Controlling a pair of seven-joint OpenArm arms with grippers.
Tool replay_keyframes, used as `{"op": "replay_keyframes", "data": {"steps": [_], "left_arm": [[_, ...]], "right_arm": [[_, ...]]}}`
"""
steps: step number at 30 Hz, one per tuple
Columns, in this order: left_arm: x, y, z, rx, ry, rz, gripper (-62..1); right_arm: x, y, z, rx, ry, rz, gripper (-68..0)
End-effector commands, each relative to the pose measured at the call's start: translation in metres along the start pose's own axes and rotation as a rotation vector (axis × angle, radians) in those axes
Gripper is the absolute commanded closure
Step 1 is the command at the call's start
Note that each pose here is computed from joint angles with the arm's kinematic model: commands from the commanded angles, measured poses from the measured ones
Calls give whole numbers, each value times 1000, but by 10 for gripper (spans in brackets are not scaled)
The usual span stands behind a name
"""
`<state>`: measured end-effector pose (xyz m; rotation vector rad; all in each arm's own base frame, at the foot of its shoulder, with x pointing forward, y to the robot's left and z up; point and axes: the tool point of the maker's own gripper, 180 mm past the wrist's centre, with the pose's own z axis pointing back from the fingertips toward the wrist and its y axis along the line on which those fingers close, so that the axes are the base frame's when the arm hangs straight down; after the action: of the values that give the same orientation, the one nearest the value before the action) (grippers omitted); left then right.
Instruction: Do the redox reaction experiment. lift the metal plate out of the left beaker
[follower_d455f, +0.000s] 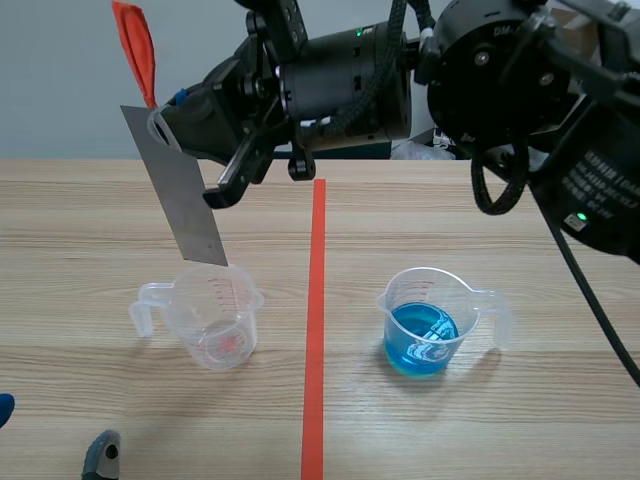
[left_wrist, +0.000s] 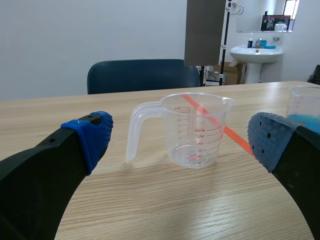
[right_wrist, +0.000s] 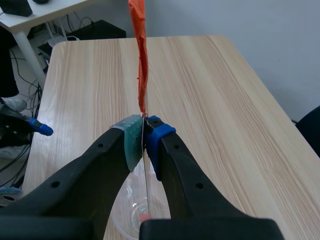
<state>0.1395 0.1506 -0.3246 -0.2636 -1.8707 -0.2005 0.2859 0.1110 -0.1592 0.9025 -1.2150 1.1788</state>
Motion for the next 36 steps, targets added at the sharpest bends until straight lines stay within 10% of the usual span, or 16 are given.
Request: {"op": "replay_keyframes", "data": {"steps": [1,36], "left_arm": [[6,2,0,-2,-23,-3,-568],[6,2,0,-2,-23,-3,-568]], "right_arm": [[20,-5,6,1,-43,24,-6],[55,-4,18,106,-72,8,-6]]}}
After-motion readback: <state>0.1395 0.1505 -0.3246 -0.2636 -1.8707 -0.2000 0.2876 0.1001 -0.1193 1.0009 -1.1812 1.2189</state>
